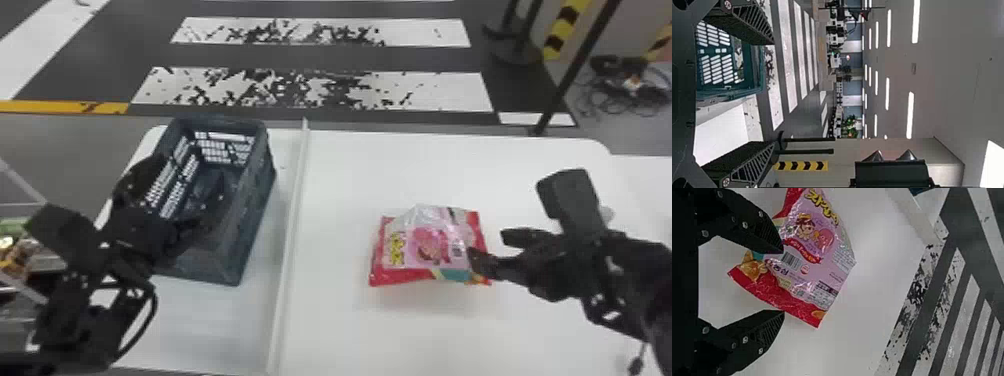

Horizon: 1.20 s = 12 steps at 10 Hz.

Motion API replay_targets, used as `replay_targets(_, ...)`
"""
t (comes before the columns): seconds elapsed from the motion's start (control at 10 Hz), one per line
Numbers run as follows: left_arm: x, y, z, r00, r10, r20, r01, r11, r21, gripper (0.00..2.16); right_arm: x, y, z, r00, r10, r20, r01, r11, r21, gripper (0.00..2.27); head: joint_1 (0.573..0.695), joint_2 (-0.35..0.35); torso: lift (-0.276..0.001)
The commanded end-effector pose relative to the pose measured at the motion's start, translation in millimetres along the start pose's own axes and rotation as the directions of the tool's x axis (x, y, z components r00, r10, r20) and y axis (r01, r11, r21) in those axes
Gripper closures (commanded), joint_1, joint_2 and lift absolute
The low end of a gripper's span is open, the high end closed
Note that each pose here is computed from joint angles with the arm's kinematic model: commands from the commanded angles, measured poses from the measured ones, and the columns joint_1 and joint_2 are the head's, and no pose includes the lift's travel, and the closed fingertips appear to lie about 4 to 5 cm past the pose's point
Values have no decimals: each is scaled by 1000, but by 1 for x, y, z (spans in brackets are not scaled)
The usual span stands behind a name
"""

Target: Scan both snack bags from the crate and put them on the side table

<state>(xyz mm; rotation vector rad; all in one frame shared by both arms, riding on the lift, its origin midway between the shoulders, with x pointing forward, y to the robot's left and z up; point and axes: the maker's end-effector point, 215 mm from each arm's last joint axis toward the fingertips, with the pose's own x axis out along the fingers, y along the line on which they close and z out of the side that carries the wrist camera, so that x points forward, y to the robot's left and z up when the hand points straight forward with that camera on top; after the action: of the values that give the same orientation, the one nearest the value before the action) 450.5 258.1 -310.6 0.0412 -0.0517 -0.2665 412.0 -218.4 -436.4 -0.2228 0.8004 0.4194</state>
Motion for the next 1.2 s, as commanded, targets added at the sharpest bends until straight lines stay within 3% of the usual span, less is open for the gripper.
replay_targets(0.0,-1,0,0,1000,2,-1,-2,1000,-1,90,-3,9,21,996,60,71,-66,995,73,2256,695,52,-87)
replay_targets(0.3,0,0,0,1000,3,1,-3,1000,-2,90,2,38,66,962,152,227,-171,983,65,2256,695,86,-87)
replay_targets(0.4,0,0,1,1000,2,3,-2,1000,-3,90,10,45,86,947,150,285,-163,986,20,2256,695,107,-87)
replay_targets(0.6,0,0,0,1000,2,1,-2,1000,-4,90,34,69,99,926,192,325,-197,980,-16,2256,695,137,-87)
replay_targets(0.9,-2,4,0,1000,10,-1,-10,1000,0,90,73,83,71,943,201,267,-198,979,-39,2256,695,191,-87)
replay_targets(1.1,2,3,-2,1000,6,-1,-6,1000,-3,90,101,82,32,958,194,210,-192,981,-31,2256,695,197,-87)
